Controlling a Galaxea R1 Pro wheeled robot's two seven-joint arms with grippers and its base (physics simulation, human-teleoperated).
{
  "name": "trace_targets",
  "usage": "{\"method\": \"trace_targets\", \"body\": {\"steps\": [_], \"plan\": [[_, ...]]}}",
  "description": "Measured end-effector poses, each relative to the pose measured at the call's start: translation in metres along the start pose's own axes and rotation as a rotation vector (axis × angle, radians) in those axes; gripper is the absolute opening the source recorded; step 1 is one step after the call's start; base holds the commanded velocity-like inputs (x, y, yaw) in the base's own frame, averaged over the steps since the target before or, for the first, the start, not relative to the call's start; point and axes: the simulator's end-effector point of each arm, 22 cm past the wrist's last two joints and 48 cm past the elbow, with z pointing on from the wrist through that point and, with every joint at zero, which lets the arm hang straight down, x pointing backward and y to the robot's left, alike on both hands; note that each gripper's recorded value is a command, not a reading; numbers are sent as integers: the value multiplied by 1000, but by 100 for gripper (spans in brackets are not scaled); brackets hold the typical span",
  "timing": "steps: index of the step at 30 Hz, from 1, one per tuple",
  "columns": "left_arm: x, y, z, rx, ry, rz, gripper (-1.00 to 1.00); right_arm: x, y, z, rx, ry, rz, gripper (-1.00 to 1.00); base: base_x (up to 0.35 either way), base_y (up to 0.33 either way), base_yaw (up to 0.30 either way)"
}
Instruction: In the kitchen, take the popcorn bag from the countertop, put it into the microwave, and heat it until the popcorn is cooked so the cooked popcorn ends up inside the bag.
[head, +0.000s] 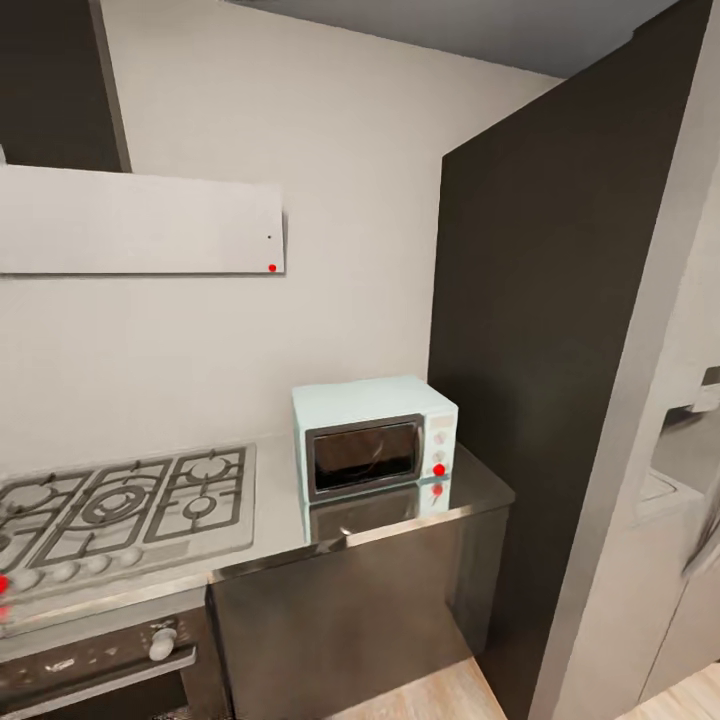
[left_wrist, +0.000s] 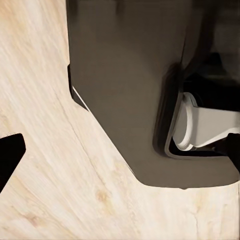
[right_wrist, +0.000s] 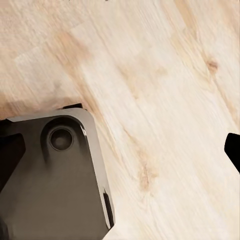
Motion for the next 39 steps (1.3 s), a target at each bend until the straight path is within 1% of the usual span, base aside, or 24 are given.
{"method": "trace_targets", "body": {"steps": [6, 15, 31, 32, 33, 35, 36, 38, 39], "plan": [[0, -1, 0, 1, 0, 0, 100, 0, 0, 0, 0, 0, 0, 100, 0, -83, 248], [0, 0, 0, 0, 0, 0, 100, 0, 0, 0, -2, 1, -2, 100, 183, -196, 26], [1, 1, 0, -2, 1, -2, 100, 1, 0, 0, 0, 2, 0, 100, 209, -200, 267], [0, 3, 0, -4, 1, -3, 100, 1, 0, 0, 0, 2, -1, 100, 132, -129, 93], [0, 12, -1, -16, 0, -6, 100, 1, 0, 0, -1, 3, 0, 100, 79, -90, 48], [-2, 41, -3, -52, -4, -20, 100, 1, 0, 0, -1, 3, 1, 100, 12, -13, 7], [-2, 45, -3, -57, -4, -24, 100, 1, 0, 0, 1, 2, 4, 100, 3, -3, 2], [-2, 46, -3, -58, -4, -25, 100, -6, -3, 1, 6, -16, 3, 100, 1, -1, 0], [-1, 44, -3, -56, -3, -24, 100, -58, -21, 6, 46, -151, -9, 100, 0, 0, 0]]}}
